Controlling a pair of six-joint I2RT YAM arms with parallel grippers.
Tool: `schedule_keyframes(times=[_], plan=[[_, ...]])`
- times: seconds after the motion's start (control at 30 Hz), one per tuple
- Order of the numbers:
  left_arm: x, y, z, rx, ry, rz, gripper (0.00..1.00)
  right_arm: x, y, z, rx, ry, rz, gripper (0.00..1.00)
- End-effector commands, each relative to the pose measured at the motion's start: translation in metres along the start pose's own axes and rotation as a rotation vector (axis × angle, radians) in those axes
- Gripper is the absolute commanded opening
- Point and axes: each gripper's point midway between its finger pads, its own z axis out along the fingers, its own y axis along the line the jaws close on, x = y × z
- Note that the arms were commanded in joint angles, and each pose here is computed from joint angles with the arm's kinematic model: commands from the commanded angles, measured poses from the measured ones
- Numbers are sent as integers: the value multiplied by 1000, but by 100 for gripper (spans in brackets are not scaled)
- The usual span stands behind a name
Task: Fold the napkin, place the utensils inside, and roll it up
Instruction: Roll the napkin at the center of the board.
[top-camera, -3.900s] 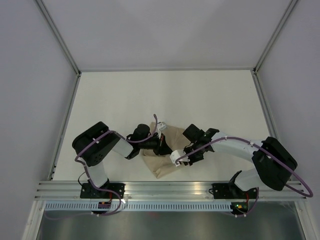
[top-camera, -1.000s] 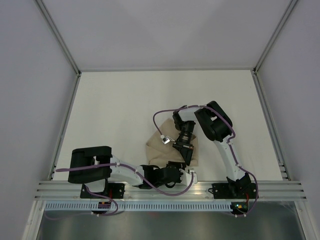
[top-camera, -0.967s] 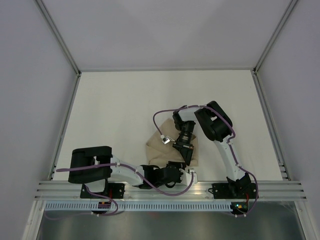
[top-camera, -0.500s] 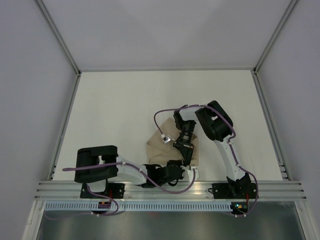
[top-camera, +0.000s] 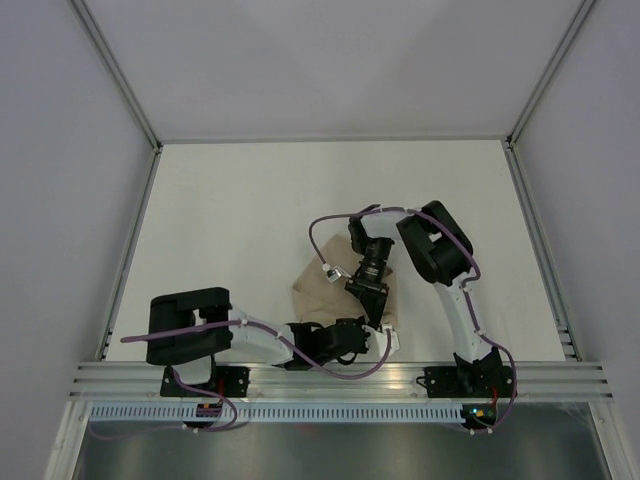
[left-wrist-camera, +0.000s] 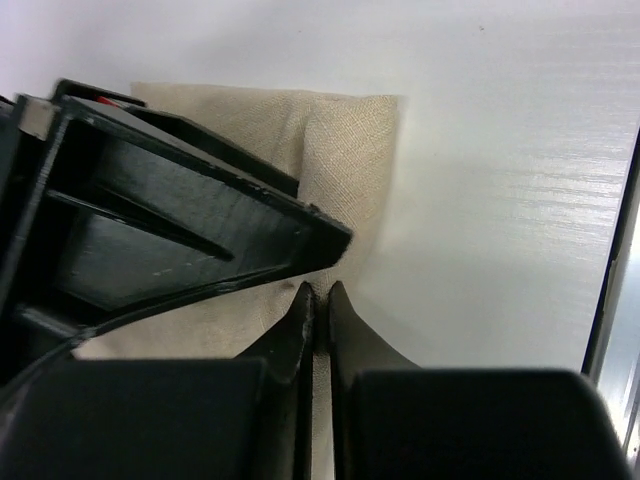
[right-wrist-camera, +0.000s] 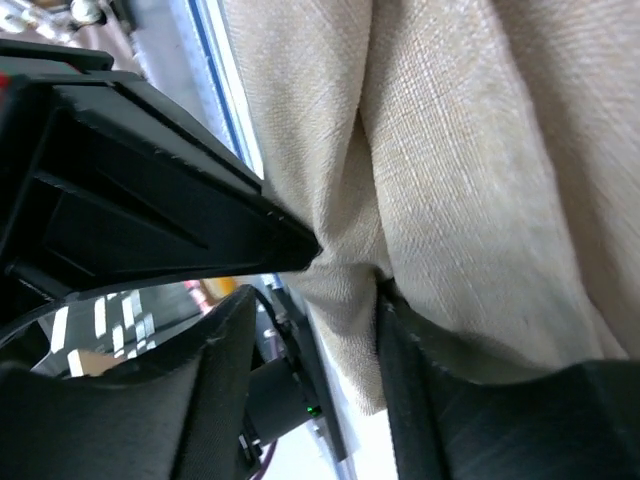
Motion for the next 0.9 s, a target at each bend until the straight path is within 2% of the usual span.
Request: schedule_keyframes(times=[0.0, 0.2, 0.37, 0.57, 0.7, 0.87], plan=[[43, -42, -10, 218, 128, -90, 2, -41, -23, -36, 217, -165, -241, 58], [41, -38, -15, 235, 62, -177, 2, -64, -3, -93, 371, -352, -281, 60], [46, -35, -16, 232, 38, -251, 2, -72, 6, -141, 488, -537, -243, 61], [38, -25, -14, 299, -19, -416, 2, -48, -5, -197, 603, -721, -214, 61], [27, -21, -16, 401, -47, -505, 2, -30, -9, -208, 669, -762, -259, 60], [18, -22, -20, 580, -14, -675, 2, -13, 1, -211, 803, -798, -361, 61]])
